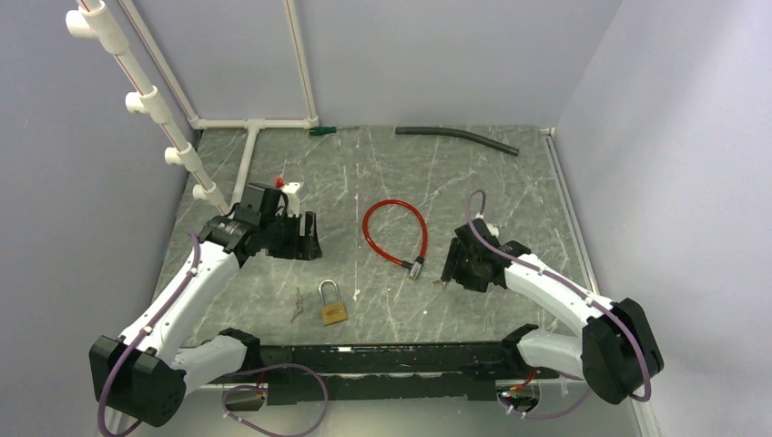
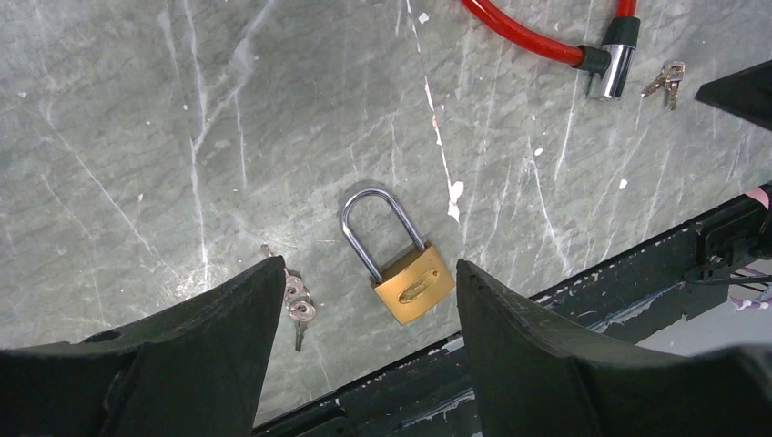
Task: Unlock with the key
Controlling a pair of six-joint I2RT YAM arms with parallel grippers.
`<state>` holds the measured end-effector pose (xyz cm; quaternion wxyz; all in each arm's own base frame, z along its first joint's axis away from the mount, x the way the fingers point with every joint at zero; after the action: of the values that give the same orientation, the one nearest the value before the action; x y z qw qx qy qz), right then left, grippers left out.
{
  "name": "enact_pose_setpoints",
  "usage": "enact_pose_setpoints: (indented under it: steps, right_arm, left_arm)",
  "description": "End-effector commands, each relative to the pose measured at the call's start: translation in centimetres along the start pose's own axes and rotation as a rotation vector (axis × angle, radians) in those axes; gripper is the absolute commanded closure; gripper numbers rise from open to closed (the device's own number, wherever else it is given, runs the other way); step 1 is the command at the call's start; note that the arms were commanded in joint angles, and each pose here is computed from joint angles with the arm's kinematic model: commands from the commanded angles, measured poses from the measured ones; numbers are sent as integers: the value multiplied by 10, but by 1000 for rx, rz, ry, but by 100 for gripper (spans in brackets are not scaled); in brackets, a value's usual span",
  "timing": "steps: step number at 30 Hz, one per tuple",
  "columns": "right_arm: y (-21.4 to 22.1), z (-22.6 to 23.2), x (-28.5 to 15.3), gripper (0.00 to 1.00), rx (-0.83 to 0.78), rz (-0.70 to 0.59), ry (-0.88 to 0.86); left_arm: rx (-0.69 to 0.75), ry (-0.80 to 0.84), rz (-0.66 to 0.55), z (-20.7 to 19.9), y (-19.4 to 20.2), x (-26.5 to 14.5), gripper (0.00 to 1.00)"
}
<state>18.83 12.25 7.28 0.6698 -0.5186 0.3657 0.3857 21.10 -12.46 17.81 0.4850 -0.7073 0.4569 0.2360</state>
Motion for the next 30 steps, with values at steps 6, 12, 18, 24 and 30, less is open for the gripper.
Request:
enact_pose_setpoints:
  steps: [6,12,18,24,30]
  right_arm:
    - [10,17,15,44,16,44,-1]
    - [13,13,22,48,3,48,90]
    - [14,18,31,59,-39,63,131]
    - [11,21,33,70,-97,67,235]
    - [17,24,31,80,-133,80,309]
  left_arm:
    - [10,8,-56,-6,-10,-11,26]
    - [7,-1,-69,-5,-10,-14,26]
    - [11,12,-88,-7,-10,-17,28]
    - [14,16,-94,-8,-10,-19,28]
    - [18,24,-118,-9,-10,-24,28]
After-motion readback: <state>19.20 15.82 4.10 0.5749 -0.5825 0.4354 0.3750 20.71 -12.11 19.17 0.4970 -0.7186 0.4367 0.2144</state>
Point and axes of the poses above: each gripper's point midway between its finger pads, its own x axis out along the fingers, its own z axis along the line the jaws close on, y = z × x, the point moved 3 cm from there along -x, back along the fingers, and after that the axes turned 10 degrees about -x, right-handed, at the moved point
